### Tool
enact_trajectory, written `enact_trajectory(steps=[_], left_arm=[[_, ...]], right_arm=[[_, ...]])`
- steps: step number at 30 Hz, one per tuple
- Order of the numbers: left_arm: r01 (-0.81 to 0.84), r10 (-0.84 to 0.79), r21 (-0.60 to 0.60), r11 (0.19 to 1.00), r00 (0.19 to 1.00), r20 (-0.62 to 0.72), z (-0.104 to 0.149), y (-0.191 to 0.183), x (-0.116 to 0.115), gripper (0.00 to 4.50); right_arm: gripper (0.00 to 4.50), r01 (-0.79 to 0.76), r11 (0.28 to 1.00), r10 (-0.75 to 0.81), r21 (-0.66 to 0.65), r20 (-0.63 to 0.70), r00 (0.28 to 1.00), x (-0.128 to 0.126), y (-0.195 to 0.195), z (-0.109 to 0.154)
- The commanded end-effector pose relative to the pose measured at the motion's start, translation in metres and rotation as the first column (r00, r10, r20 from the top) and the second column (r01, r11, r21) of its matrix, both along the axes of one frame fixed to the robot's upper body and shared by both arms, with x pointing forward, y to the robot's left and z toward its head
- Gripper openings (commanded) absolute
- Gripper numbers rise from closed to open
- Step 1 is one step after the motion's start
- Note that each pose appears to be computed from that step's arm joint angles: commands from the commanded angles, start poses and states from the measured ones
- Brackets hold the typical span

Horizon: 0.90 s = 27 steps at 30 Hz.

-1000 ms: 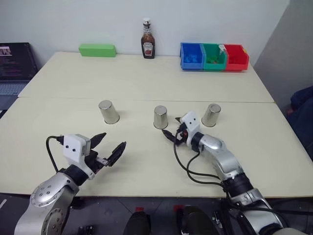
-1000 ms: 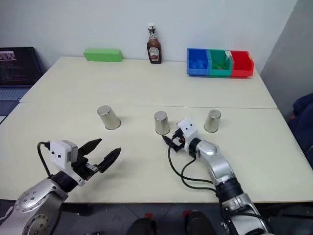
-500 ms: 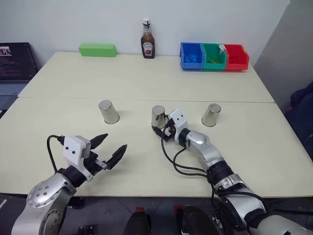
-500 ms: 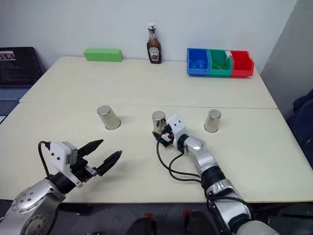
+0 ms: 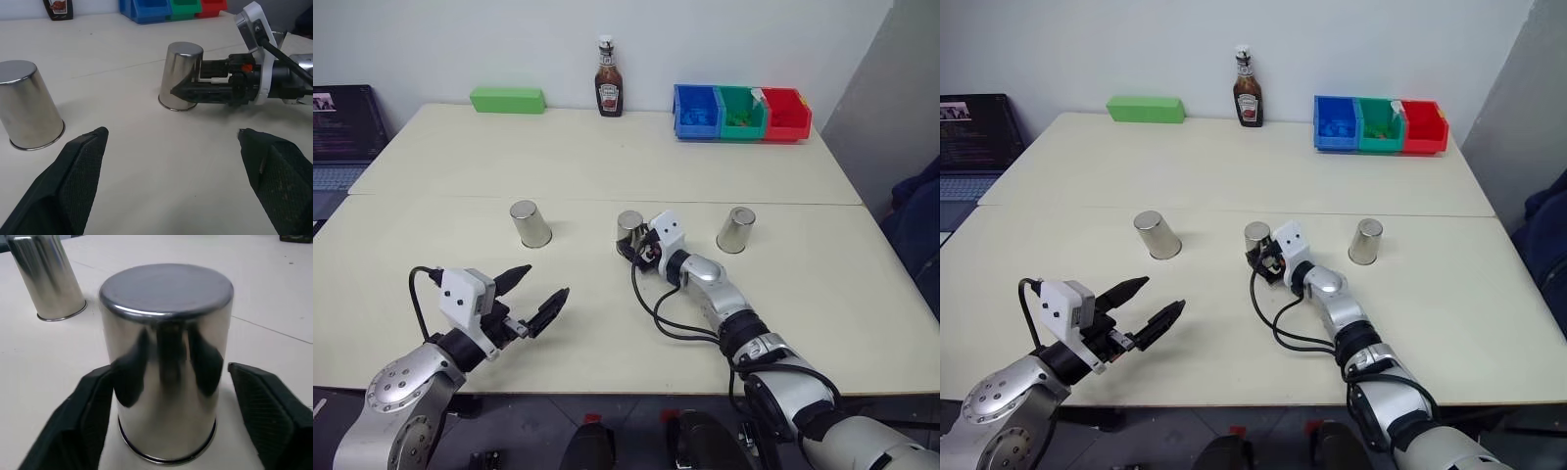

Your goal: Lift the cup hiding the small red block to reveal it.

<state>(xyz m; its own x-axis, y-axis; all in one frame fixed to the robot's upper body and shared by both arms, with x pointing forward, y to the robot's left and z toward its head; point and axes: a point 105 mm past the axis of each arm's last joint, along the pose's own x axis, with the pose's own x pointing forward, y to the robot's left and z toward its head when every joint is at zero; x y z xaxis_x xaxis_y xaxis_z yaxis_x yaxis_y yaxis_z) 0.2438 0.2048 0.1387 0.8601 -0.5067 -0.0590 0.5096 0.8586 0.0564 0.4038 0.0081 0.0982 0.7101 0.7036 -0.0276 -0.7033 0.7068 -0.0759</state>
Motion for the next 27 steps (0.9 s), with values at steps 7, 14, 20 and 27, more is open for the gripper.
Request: enact_trajectory(steps=[7, 14, 20, 27], left_arm=[[0.025, -0.025, -0.004, 1.0, 1.0, 0.014, 0.005, -0.007, 0.0, 4.5], [0.022, -0.022, -0.011, 1.0, 1.0, 0.005, 0.002, -0.008, -0.001, 4.5], [0.028, -0.028, -0.024, 0.999, 1.0, -0.006, -0.002, -0.012, -0.001, 4.5], [0.04, -0.04, -0.021, 0.999, 0.999, -0.013, -0.005, -0.012, 0.004, 4.5]], right_arm=[[2.75, -0.013, 1.0, 0.009, 0.026, 0.141, 0.99, 0.002, -0.004, 0.038], [2.75, -0.034, 0.997, 0.021, 0.066, 0.193, 0.981, -0.019, -0.025, 0.082], [2.75, 0.018, 0.999, -0.022, 0.027, 0.169, 0.985, -0.046, -0.062, 0.089], [2.75, 0.118, 0.993, -0.117, -0.012, 0.06, 0.991, -0.057, -0.085, 0.048]])
